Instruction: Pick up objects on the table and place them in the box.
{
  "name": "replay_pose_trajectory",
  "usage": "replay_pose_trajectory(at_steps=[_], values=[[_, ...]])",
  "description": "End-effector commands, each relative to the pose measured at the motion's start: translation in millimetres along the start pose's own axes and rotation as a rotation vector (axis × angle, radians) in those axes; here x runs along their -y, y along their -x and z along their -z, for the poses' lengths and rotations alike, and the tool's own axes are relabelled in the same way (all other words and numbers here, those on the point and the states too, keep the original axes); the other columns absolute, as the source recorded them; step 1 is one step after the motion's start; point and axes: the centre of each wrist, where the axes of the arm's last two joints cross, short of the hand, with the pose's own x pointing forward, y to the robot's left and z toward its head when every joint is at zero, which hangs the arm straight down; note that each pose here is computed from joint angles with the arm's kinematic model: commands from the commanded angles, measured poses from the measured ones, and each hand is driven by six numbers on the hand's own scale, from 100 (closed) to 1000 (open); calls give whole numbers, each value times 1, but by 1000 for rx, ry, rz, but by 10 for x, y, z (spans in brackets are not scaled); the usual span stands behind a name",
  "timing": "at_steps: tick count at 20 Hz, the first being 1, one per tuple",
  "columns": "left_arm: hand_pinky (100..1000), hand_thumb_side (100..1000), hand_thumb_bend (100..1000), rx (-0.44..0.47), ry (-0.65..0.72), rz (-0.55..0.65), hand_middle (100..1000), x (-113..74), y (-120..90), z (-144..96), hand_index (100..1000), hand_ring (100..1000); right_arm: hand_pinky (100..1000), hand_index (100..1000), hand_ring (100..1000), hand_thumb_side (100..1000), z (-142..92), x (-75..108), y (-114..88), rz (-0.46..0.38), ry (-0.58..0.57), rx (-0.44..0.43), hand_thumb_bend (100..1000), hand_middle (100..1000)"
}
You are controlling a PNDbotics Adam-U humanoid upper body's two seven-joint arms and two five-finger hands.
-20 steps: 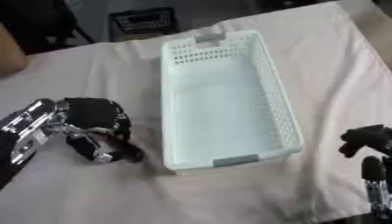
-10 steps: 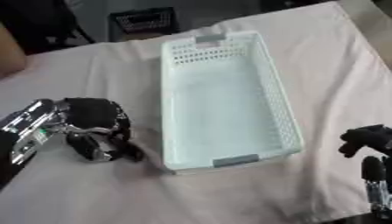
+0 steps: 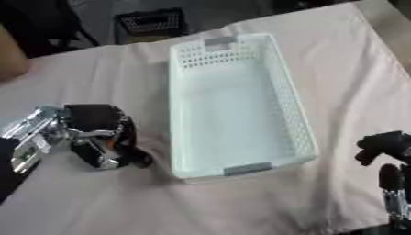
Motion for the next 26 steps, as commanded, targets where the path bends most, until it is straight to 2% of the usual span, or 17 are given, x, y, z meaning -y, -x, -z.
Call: replay_pose_trajectory(at_steps=[1,9,14,20,26], values=[[538,336,100,27,84,-5,348,63,31,-58,520,213,371,759,474,787,56,39,-38,-9,7,27,100,596],[523,260,100,5,8,-61,321,29,0,-128,496,181,372,759,474,787,54,43,-37,-11,9,27,100,596],[509,280,100,-25,-147,-225,310,45,-59,-177,494,153,372,759,474,787,53,44,-37,-13,13,25,100,596],[499,294,100,-49,-315,-395,302,-108,-73,-265,492,137,372,759,474,787,47,43,-37,-15,15,21,100,596],[497,285,100,-72,-413,-476,297,-235,-48,-348,489,130,372,760,475,787,42,42,-37,-16,17,19,100,596]])
